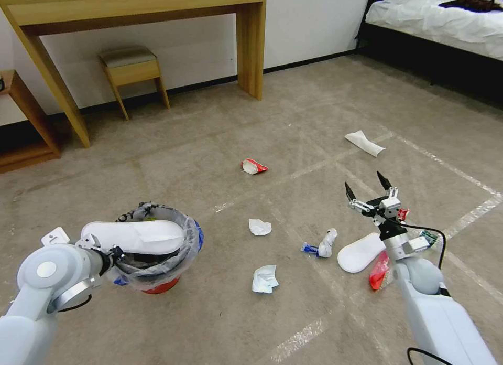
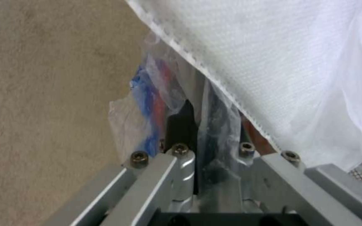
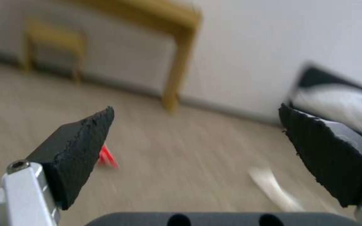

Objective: Pick up the trash bin and place the garbage on the floor into it.

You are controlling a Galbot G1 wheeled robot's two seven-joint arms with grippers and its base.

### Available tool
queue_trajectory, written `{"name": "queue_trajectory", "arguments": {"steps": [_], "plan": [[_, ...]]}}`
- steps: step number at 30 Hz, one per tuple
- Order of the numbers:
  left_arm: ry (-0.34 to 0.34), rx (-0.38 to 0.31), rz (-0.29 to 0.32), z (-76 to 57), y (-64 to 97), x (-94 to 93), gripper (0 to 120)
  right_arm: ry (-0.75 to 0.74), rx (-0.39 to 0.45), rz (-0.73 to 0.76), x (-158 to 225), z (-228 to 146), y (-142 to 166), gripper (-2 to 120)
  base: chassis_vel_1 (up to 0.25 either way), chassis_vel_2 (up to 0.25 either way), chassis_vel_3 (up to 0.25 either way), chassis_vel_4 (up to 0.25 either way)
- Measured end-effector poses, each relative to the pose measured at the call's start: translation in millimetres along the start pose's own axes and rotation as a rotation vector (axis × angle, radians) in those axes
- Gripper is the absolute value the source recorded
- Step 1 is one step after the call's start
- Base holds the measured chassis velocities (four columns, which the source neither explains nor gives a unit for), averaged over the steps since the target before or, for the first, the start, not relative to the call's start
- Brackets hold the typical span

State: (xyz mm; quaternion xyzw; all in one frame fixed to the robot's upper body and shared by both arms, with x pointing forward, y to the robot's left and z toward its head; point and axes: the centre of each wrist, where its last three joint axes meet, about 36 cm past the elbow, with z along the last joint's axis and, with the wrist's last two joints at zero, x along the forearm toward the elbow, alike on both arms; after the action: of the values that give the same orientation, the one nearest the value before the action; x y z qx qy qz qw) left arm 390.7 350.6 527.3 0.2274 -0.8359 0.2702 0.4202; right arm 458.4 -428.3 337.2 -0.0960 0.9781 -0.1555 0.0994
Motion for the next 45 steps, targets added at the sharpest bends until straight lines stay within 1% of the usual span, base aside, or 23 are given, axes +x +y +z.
{"name": "queue_trajectory", "arguments": {"steps": [2,3,4,6,10,14,17,18,19,20,22,23,25,26,28,29,32,33,35,36,39,43,45], "plan": [[0.000,-0.002,0.000,-0.1,-0.4,-1.1,4,0.148,0.006,0.090,8,14,-15,100,0.000,0.000,0.000,0.000],[0.000,-0.002,0.000,-0.1,-0.4,-1.1,4,0.148,0.006,0.090,8,14,-15,100,0.000,0.000,0.000,0.000],[0.000,-0.002,0.002,-0.8,-0.6,-1.7,4,0.220,-0.016,0.143,11,20,-21,100,0.000,0.000,0.000,0.000],[0.000,-0.002,0.001,-1.1,-0.6,-2.3,4,0.250,-0.029,0.165,13,21,-24,100,0.000,0.000,0.000,0.000],[0.002,-0.006,0.004,-0.8,-1.3,-4.3,4,0.373,-0.098,0.235,20,25,-33,100,0.000,0.000,0.000,0.000],[0.002,-0.006,0.003,-1.2,-1.3,-5.0,4,0.373,-0.128,0.217,21,26,-36,100,0.000,0.000,0.000,0.000],[0.002,-0.011,0.001,-1.1,-1.5,-5.5,4,0.300,-0.174,0.048,23,34,-38,100,0.000,0.000,0.000,0.000],[0.002,-0.011,0.001,-1.1,-1.5,-5.5,4,0.300,-0.174,0.048,23,34,-38,100,0.000,0.000,0.000,0.000],[0.002,-0.012,0.000,-1.7,-1.8,-5.8,4,0.265,-0.182,-0.040,23,39,-38,100,0.000,0.000,0.000,0.000],[0.002,-0.012,0.000,-1.7,-1.8,-5.8,4,0.265,-0.182,-0.040,23,39,-38,100,0.000,0.000,0.000,0.000],[-0.002,-0.015,0.001,-4.0,-3.0,-6.5,4,0.200,-0.221,-0.238,21,49,-35,100,0.000,0.000,0.000,0.000],[-0.002,-0.015,0.001,-4.0,-3.0,-6.5,4,0.200,-0.221,-0.238,21,49,-35,100,0.000,0.000,0.000,0.000],[0.001,-0.020,0.004,-4.0,-5.1,-8.1,4,0.158,-0.224,-0.398,18,55,-35,100,0.000,0.000,0.000,0.000],[0.001,-0.020,0.004,-4.0,-5.1,-8.1,4,0.158,-0.224,-0.398,18,55,-35,100,0.000,0.000,0.000,0.000],[0.006,-0.024,0.007,-3.0,-6.0,-11.3,4,0.128,-0.208,-0.570,11,61,-33,100,0.000,0.000,0.000,0.000],[0.006,-0.024,0.007,-3.0,-6.0,-11.3,4,0.128,-0.208,-0.570,11,61,-33,100,0.000,0.000,0.000,0.000],[0.011,-0.028,0.011,-2.4,-7.5,-14.2,4,0.121,-0.157,-0.757,2,60,-24,100,0.000,0.000,0.000,0.000],[0.011,-0.028,0.011,-2.4,-7.5,-14.2,4,0.121,-0.157,-0.757,2,60,-24,100,0.000,0.000,0.000,0.000],[0.012,-0.027,0.013,-2.0,-7.9,-14.8,4,0.123,-0.115,-0.849,-5,60,-10,100,0.000,0.000,0.000,0.000],[0.012,-0.027,0.013,-2.0,-7.9,-14.8,4,0.123,-0.115,-0.849,-5,60,-10,100,0.000,0.000,0.000,0.000],[0.012,-0.027,0.015,-1.1,-8.5,-14.6,4,0.133,-0.086,-0.944,-13,60,14,100,0.000,0.000,0.000,0.000],[0.010,-0.029,0.016,-0.8,-9.1,-13.5,4,0.145,-0.058,-1.004,-20,60,29,100,0.000,0.000,0.000,0.000],[0.008,-0.030,0.018,-0.6,-9.4,-12.3,4,0.154,-0.025,-1.058,-31,59,45,100,0.000,0.000,0.000,0.000]]}}
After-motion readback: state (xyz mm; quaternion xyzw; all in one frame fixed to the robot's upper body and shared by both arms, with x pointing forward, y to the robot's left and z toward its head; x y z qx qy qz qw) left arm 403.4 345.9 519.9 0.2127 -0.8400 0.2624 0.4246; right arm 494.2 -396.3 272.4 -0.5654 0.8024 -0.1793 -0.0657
